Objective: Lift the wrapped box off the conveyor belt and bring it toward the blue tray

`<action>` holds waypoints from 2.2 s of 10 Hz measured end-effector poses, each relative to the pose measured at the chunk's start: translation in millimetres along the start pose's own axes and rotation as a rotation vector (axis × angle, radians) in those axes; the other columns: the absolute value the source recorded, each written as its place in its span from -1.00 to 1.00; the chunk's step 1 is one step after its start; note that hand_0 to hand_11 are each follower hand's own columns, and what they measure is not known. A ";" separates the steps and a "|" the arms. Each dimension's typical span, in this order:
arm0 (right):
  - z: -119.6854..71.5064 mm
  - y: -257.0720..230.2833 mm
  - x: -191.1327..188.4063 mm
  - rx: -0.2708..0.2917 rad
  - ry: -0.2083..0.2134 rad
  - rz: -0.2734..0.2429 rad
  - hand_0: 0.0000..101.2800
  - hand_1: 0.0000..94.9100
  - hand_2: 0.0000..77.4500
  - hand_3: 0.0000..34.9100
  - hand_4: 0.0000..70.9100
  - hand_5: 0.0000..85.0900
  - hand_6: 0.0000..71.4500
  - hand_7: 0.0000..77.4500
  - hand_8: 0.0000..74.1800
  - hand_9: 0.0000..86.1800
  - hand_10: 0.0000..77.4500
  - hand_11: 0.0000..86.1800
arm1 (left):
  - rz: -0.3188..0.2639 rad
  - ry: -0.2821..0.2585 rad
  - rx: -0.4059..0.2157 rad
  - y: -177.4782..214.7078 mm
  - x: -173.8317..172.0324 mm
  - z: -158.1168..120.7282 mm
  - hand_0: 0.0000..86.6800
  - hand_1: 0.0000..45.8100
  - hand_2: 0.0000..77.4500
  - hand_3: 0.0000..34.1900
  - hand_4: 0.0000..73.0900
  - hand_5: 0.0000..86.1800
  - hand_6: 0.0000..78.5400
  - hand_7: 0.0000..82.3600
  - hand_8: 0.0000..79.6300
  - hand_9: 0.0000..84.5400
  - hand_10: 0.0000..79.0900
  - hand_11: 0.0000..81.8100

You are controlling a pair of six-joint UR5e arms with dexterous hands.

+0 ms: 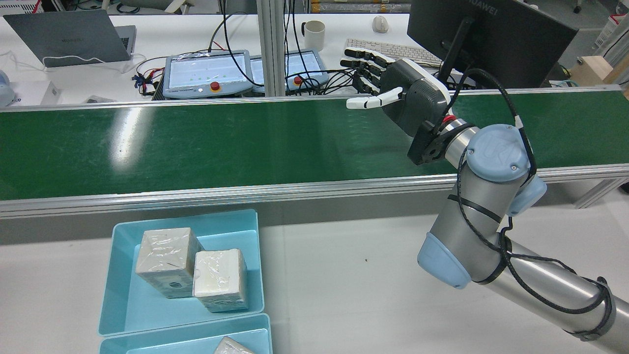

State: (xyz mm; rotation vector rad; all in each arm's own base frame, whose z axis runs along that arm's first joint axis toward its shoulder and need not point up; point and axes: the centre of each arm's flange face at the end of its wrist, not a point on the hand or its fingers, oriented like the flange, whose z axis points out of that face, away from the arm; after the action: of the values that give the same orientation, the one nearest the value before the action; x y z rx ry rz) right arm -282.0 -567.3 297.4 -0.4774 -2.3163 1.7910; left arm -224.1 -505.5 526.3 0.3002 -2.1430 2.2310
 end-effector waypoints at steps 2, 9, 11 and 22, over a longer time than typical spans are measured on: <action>0.4 1.6 3.6 -0.011 -0.001 0.009 0.03 -0.59 -0.58 -0.46 -0.60 -0.54 -0.80 -0.41 -0.97 -0.89 -1.00 -0.96 | 0.000 0.000 0.000 0.0 0.0 0.0 -1.00 -1.00 -0.99 -1.00 -1.00 -0.99 -1.00 -0.99 -0.99 -1.00 -0.99 -1.00; 0.9 1.6 16.1 -0.026 0.014 0.036 -0.03 -0.67 -0.72 -0.61 -0.55 -0.55 -0.79 -0.41 -0.97 -0.89 -0.99 -0.96 | 0.000 0.000 0.000 0.0 0.0 0.0 -1.00 -1.00 -0.97 -1.00 -1.00 -0.99 -1.00 -0.99 -0.99 -1.00 -0.99 -1.00; 1.0 1.7 16.9 -0.027 0.015 0.038 -0.04 -0.72 -0.85 -0.60 -0.55 -0.58 -0.79 -0.41 -0.97 -0.89 -0.99 -0.96 | 0.000 0.000 0.000 0.0 0.0 0.0 -1.00 -1.00 -0.97 -1.00 -1.00 -0.99 -1.00 -0.99 -0.99 -1.00 -0.99 -1.00; 3.4 0.5 30.6 -0.063 0.029 0.067 -0.03 -0.69 -0.70 -0.61 -0.43 -0.53 -0.73 -0.28 -0.94 -0.84 -0.99 -0.95 | 0.000 0.000 0.000 0.0 0.0 0.0 -1.00 -1.00 -0.97 -1.00 -1.00 -0.97 -1.00 -0.99 -0.99 -1.00 -0.99 -1.00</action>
State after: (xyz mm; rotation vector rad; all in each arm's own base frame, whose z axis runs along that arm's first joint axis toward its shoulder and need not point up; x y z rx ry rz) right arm -311.6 -559.5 294.3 -0.5938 -2.3705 1.7322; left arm -224.1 -505.5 526.3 0.3002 -2.1431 2.2310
